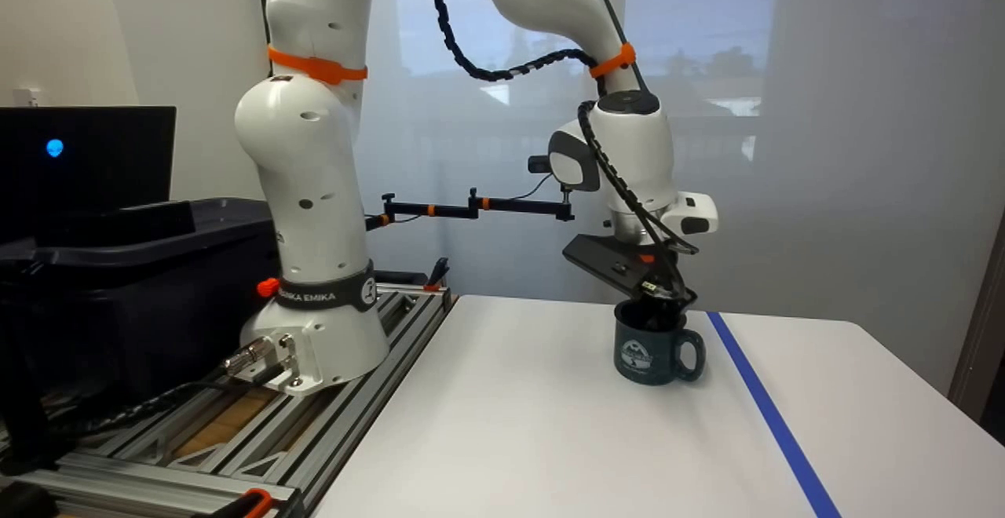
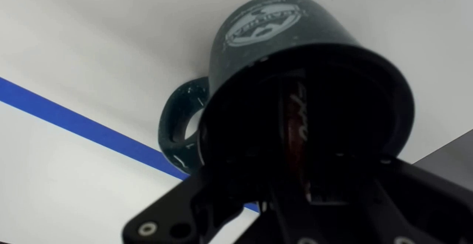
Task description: Remove the marker from the cup and put it on the table
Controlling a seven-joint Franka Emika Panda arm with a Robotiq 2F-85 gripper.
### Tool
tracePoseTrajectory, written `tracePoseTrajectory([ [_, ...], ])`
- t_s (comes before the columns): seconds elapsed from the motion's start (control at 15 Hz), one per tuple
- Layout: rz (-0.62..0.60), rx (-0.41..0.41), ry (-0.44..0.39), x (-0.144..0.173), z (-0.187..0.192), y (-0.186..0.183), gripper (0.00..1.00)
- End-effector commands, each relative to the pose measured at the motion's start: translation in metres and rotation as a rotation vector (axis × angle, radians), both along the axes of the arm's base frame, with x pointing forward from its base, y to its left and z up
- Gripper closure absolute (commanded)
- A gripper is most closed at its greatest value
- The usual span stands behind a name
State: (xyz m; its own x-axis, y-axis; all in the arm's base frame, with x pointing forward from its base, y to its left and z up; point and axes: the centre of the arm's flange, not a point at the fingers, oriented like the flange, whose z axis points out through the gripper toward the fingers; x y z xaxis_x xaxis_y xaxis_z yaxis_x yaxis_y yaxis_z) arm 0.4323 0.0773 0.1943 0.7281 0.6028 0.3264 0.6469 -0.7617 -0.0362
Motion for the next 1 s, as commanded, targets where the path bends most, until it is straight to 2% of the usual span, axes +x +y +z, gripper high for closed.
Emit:
tracePoseTrajectory([
  [0.0,-0.011,0.015,0.003,-0.002,0.031,0.002,0.95],
  [0.27,-0.032,0.042,0.019,-0.009,0.078,-0.003,0.95],
  [0.53,-0.055,0.082,-0.009,-0.017,0.122,-0.016,0.95],
  [0.73,-0.11,0.034,-0.036,-0.022,0.148,-0.041,0.95],
  [0.93,-0.201,-0.035,0.026,-0.032,0.141,-0.082,0.95],
])
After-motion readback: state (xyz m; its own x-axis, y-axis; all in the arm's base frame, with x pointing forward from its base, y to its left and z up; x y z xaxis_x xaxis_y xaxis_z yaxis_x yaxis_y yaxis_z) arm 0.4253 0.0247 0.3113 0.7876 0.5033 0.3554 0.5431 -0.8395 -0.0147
